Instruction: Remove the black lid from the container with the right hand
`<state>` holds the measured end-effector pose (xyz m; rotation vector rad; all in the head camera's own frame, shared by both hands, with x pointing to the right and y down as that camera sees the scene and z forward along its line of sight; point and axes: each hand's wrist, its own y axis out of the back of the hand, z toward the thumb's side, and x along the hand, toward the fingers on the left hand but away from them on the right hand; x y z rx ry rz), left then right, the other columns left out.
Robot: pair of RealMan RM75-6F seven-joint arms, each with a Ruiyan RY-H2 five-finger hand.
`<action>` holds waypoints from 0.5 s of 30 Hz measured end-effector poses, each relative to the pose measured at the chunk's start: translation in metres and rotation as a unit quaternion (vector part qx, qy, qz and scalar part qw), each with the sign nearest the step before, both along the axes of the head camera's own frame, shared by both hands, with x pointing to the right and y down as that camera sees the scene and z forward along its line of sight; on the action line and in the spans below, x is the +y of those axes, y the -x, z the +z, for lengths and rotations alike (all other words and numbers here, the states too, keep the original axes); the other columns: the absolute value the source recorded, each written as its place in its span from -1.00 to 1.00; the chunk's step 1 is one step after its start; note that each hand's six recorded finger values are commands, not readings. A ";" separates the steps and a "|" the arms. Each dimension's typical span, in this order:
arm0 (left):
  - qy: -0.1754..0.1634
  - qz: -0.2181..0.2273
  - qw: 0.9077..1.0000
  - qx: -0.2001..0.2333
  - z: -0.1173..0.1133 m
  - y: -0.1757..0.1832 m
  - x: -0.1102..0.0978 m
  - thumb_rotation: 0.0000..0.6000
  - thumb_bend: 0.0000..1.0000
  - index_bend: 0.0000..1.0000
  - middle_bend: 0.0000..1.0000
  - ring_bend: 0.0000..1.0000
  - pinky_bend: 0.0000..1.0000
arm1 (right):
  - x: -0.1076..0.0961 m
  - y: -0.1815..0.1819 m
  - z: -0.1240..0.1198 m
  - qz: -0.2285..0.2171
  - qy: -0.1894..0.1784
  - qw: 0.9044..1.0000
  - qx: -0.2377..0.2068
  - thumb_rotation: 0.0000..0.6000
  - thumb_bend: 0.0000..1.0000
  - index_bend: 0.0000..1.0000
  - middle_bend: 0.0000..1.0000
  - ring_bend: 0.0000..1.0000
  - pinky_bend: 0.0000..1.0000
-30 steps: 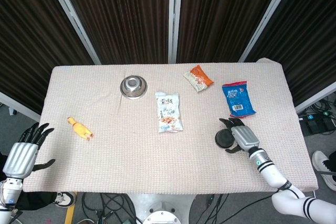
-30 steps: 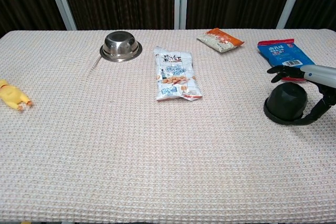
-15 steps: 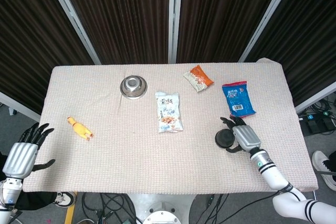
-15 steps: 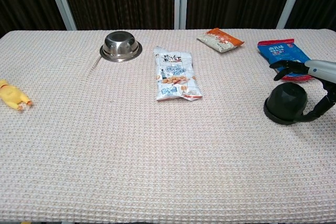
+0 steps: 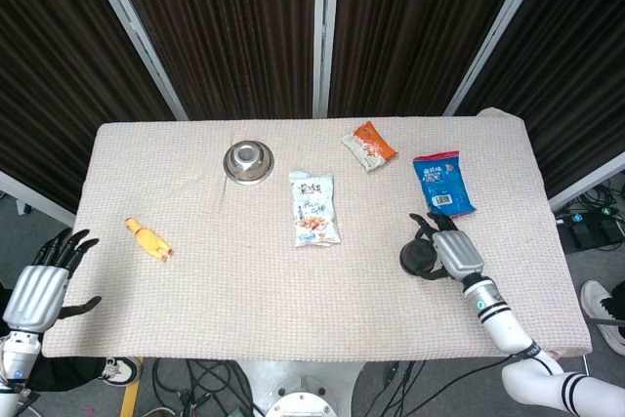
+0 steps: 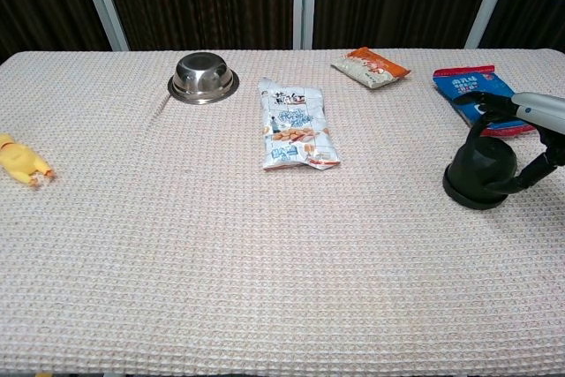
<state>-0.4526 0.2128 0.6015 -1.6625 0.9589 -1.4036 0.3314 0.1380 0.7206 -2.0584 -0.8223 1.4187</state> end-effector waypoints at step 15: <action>-0.004 0.006 1.000 0.003 -0.003 -0.005 -0.002 1.00 -0.82 -0.70 -0.87 -1.00 -0.75 | -0.013 0.009 -0.036 0.002 -0.047 0.998 -0.036 1.00 -0.79 -0.97 -0.24 -1.00 -1.00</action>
